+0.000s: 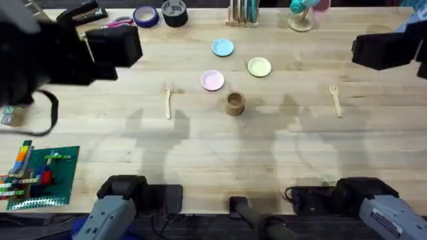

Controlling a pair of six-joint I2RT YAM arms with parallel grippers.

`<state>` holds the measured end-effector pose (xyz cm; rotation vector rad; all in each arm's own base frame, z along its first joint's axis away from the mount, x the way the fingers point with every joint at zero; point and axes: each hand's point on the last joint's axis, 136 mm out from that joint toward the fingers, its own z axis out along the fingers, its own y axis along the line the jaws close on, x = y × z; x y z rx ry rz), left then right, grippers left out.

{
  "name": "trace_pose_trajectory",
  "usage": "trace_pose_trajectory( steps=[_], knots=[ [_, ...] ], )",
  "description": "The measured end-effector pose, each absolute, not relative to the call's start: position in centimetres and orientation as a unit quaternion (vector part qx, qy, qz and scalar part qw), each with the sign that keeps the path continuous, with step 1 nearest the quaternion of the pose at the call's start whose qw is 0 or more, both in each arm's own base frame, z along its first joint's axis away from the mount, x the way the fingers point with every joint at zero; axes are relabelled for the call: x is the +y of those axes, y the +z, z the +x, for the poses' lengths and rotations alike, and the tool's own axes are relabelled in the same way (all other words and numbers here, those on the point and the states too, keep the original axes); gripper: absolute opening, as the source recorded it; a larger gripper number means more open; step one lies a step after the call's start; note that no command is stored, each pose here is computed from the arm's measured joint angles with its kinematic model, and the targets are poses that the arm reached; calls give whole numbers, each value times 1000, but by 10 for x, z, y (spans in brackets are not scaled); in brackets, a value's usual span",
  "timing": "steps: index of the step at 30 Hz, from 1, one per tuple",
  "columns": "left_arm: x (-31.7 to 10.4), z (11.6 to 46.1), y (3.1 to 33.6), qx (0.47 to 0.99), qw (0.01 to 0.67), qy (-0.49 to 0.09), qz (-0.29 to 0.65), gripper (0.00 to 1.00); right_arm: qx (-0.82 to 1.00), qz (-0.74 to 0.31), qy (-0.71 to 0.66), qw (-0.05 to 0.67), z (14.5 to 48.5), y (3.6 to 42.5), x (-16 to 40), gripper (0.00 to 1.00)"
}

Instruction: Pick up a utensil and set it on the pink plate, then put the other utensil in the container.

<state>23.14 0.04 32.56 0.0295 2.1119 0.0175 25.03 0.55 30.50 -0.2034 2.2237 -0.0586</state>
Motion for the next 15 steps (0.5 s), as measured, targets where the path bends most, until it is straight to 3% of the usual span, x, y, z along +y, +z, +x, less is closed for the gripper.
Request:
trace_pose_trajectory(
  steps=[5, 15],
  knots=[
    [1, 252, 321, 899, 438, 6, 12, 995, 910, -86, -22, 404, 260, 296, 6, 995],
    [1, 256, 318, 903, 429, 6, 12, 995, 911, -97, -26, 401, 260, 294, 6, 996]
  ],
)
